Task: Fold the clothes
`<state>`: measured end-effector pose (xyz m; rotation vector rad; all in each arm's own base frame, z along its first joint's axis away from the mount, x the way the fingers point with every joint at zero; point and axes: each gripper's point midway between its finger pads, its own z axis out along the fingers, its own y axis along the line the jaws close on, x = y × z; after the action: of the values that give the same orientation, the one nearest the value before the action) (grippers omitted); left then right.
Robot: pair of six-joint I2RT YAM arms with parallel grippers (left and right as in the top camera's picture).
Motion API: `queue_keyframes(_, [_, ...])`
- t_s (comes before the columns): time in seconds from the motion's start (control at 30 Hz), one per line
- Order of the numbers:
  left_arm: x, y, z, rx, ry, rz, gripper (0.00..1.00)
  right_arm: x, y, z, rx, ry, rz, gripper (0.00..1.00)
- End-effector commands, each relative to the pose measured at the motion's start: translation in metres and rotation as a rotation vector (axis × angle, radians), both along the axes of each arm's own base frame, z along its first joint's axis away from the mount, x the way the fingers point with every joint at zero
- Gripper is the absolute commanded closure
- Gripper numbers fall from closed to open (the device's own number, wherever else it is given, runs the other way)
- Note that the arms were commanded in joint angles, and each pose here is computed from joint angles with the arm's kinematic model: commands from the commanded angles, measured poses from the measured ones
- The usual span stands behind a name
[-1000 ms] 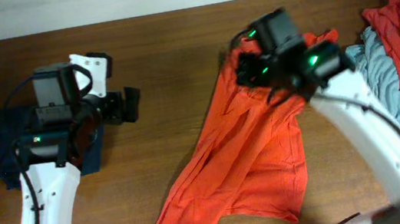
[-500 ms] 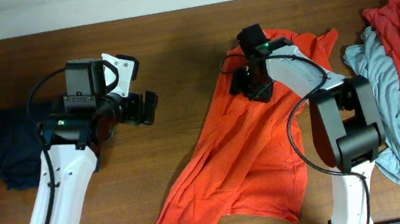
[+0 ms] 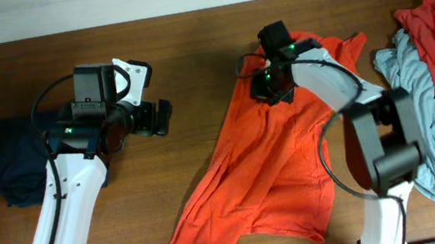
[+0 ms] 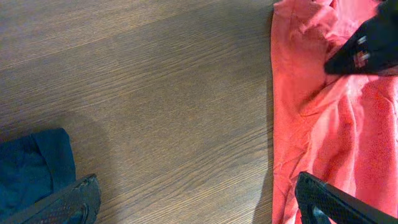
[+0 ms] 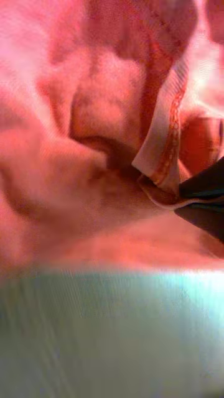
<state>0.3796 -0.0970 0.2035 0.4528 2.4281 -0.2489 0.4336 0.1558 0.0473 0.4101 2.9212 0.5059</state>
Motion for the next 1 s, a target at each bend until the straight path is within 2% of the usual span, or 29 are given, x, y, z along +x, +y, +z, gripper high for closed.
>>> queue_keyframes(0.0, [0.004,-0.003,0.006,0.005,-0.02,-0.022,0.01,-0.003,0.023,0.083,0.073,-0.189,0.112,0.92])
queue_keyframes(0.13, [0.003,-0.009,0.008,-0.023,-0.022,-0.044,0.01,-0.009,0.025,0.115,0.088,-0.249,0.119,0.96])
queue_keyframes(0.33, [0.0,-0.028,0.014,-0.073,-0.043,-0.147,0.01,-0.015,0.046,0.126,0.134,-0.276,0.173,0.96])
queue_keyframes(0.4, [-0.003,-0.034,0.014,-0.059,-0.052,-0.188,0.01,-0.013,0.052,0.129,0.136,-0.302,0.196,0.87])
queue_keyframes(0.43, [-0.004,-0.038,0.014,-0.054,-0.056,-0.204,0.01,-0.011,0.058,0.131,0.139,-0.324,0.216,0.86])
queue_keyframes(0.47, [-0.004,-0.04,0.014,-0.052,-0.057,-0.209,0.01,-0.009,0.064,0.132,0.145,-0.343,0.228,0.87])
queue_keyframes(0.53, [-0.004,-0.043,0.014,-0.045,-0.065,-0.215,0.01,-0.006,0.081,0.136,0.162,-0.385,0.258,0.96])
queue_keyframes(0.67, [-0.001,-0.034,0.011,0.008,-0.068,-0.177,0.0,-0.004,0.116,0.141,0.191,-0.463,0.335,0.96])
queue_keyframes(0.8, [0.0,-0.018,0.005,0.087,-0.051,-0.118,0.01,0.004,0.106,0.133,0.048,-0.501,0.298,0.95])
queue_keyframes(0.83, [-0.001,-0.017,0.004,0.091,-0.047,-0.117,0.01,0.007,0.101,0.132,0.029,-0.503,0.285,0.81])
queue_keyframes(0.87, [-0.001,-0.017,0.004,0.09,-0.046,-0.117,0.01,0.009,0.096,0.131,0.018,-0.502,0.274,0.6])
queue_keyframes(0.9, [-0.001,-0.017,0.004,0.09,-0.047,-0.117,0.01,0.012,0.089,0.13,0.014,-0.496,0.261,0.48])
queue_keyframes(0.97, [0.0,-0.018,0.005,0.089,-0.051,-0.117,0.01,0.015,0.072,0.13,0.011,-0.477,0.232,0.34])
